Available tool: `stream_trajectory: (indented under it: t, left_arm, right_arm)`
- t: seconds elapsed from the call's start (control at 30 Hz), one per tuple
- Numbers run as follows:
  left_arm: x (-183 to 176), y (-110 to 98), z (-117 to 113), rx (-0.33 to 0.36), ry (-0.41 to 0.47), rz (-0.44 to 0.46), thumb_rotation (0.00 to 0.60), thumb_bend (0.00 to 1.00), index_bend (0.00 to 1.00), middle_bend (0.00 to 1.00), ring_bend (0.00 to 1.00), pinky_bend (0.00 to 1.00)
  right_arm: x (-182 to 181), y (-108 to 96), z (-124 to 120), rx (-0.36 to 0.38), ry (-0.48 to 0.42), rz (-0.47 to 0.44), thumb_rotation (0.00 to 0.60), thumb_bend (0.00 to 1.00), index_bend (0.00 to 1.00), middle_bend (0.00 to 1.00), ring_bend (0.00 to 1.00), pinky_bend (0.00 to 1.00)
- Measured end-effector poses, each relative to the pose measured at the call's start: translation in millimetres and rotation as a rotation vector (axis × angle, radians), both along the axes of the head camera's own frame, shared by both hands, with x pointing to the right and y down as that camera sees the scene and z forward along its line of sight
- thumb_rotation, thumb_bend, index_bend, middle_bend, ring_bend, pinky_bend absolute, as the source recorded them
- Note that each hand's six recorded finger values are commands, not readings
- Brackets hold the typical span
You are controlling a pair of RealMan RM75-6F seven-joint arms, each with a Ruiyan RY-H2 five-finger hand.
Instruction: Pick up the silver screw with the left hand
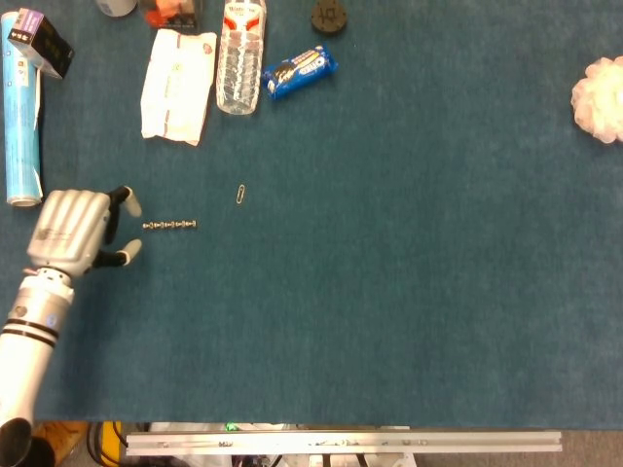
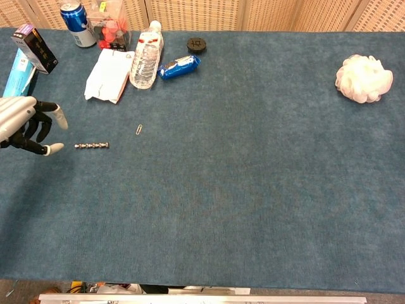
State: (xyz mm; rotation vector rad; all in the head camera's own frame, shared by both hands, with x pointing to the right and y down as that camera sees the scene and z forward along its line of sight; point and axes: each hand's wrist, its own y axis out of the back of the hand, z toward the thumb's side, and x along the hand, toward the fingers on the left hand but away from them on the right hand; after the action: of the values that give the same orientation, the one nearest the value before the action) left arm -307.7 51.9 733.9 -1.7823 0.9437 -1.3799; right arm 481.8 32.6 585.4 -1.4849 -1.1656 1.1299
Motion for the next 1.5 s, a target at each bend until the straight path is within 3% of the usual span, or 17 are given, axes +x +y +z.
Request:
stream_trajectory:
  t: [0.63, 1.5]
  left_arm:
    - [12.6, -6.1, 43.0, -0.084, -0.055, -0.057, 0.600, 0.23, 0.47, 0.77, 0.76, 0.90]
    - [16.7, -14.0, 61.5, -0.123, -0.096, -0.076, 0.600, 0.31, 0.50, 0.78, 0.77, 0.90]
  right_arm:
    - [17.3, 6.7, 2.4, -0.006, -0.012, 0.048, 0.600, 0.33, 0.49, 0.44, 0.41, 0.46]
    - [25.7, 9.3, 7.2, -0.018, -0.016, 0.066, 0.600, 0.33, 0.49, 0.44, 0.41, 0.46]
